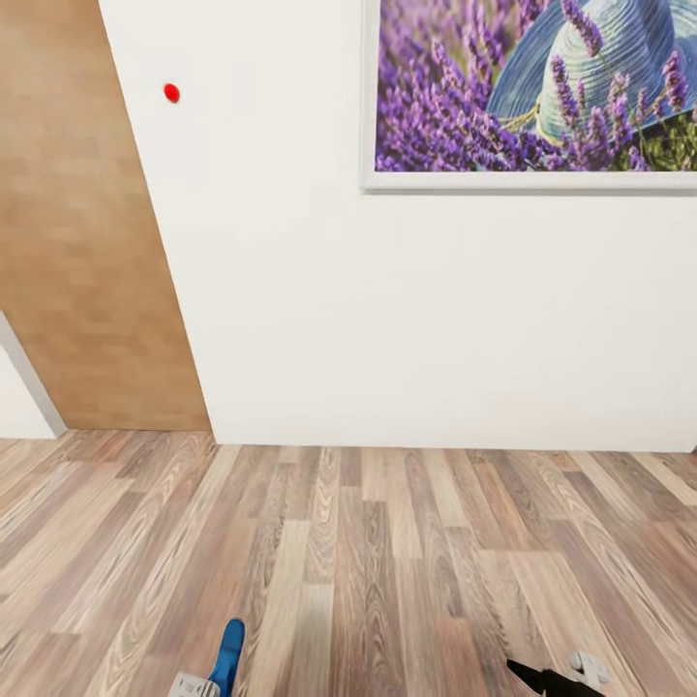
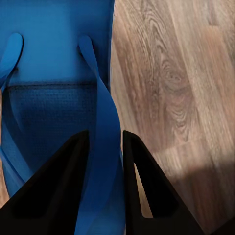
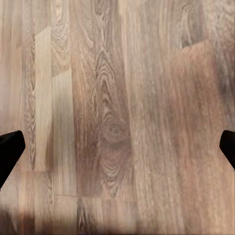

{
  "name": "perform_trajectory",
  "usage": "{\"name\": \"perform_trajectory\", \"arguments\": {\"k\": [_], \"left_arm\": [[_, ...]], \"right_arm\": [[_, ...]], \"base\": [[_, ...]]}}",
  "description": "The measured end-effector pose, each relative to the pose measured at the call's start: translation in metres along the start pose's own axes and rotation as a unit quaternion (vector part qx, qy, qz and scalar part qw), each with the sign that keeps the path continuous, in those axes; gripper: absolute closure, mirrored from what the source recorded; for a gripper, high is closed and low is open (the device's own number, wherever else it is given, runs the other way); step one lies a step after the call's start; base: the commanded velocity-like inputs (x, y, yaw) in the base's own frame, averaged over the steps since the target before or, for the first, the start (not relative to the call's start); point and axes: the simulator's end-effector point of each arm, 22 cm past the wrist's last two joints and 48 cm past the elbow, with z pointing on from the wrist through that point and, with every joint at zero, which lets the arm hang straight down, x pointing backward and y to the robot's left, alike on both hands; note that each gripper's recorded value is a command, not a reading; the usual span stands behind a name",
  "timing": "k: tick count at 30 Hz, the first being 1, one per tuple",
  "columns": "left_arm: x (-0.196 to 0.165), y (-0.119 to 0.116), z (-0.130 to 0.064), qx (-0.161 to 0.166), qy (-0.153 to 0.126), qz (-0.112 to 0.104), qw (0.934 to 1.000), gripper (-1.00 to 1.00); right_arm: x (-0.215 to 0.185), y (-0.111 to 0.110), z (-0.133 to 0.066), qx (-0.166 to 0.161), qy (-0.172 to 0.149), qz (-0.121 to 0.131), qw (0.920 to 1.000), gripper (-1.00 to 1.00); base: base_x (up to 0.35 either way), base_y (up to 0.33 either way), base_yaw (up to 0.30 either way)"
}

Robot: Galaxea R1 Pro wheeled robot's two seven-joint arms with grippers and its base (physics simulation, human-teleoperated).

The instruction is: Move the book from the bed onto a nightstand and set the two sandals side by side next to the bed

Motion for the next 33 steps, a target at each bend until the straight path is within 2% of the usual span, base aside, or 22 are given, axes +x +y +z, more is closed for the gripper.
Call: {"name": "perform_trajectory", "arguments": {"k": [33], "left_arm": [[0.0, 0.0, 0.0, 0.0, 0.0, 0.0, 1.0, 1.0]], "right_arm": [[-0.0002, 0.0001, 0.0003, 0.0, 0.0, 0.0, 1.0, -1.0]], "base": [[0.328, 0.0, -0.003]]}}
